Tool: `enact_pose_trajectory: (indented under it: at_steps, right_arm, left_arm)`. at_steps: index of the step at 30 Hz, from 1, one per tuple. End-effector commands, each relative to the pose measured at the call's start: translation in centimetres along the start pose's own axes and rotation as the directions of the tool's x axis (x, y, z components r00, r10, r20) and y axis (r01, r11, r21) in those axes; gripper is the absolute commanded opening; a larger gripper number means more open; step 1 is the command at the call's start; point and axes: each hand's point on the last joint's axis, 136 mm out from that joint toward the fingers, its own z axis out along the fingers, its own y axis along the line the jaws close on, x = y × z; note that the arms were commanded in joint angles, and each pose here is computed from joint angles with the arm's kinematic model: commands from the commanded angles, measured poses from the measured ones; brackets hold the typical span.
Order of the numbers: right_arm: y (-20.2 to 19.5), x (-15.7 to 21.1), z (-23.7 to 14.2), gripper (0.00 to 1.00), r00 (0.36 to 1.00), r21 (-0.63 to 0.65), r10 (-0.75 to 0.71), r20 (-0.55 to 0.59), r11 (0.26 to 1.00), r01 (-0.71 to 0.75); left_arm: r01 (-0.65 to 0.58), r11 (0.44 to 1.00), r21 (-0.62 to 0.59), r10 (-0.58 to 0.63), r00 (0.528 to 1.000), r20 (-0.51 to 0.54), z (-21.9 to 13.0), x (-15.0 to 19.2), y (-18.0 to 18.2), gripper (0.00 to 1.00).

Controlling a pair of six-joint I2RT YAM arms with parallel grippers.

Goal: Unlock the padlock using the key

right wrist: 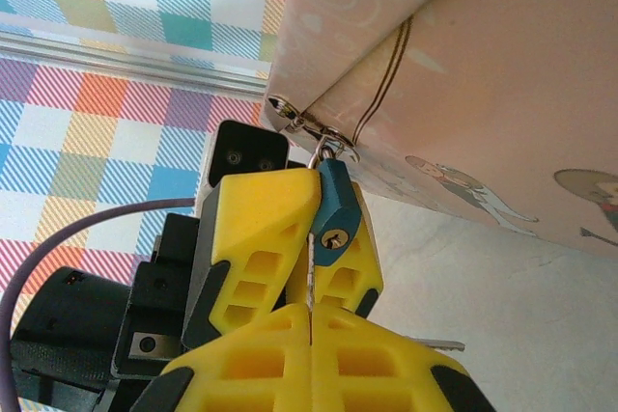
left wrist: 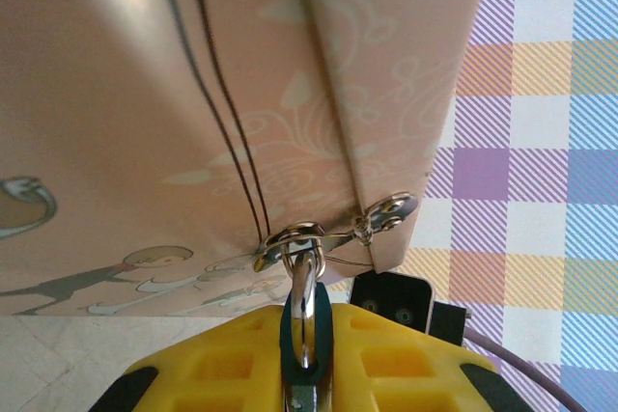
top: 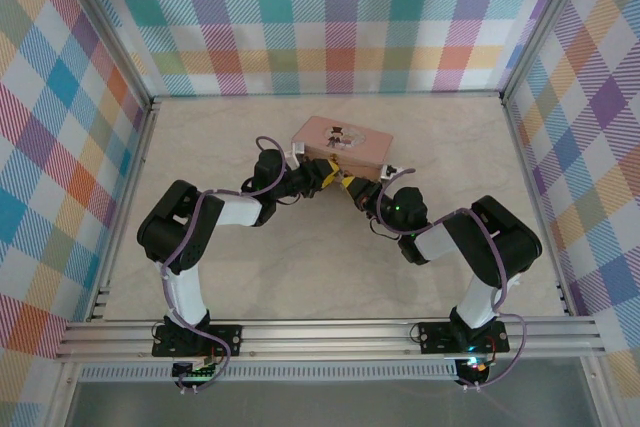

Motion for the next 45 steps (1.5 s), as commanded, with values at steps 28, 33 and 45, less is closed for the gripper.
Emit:
enact_pose_trajectory:
  at_steps: [28, 33, 45]
  right_arm:
    - [1.4, -0.1, 0.4, 0.0, 1.0, -0.043, -0.025, -0.015, 0.999, 0.024]
    - [1.7, -0.3, 0.4, 0.0, 1.0, -0.049, -0.028, -0.007, 0.998, 0.028]
    - [2.1, -1.1, 1.0, 0.0, 1.0, -0.062, 0.015, 0.013, 0.998, -0.014]
  left_arm:
    - [-0.051, 0.993, 0.103, 0.051, 0.999, -0.001, -0.4, 0.0, -2.7, 0.16]
    - [-0.05, 0.993, 0.104, 0.051, 0.999, -0.002, -0.5, 0.1, -2.7, 0.16]
    - [-0.065, 0.987, 0.148, 0.071, 0.997, -0.034, -0.3, 0.8, -3.7, 0.16]
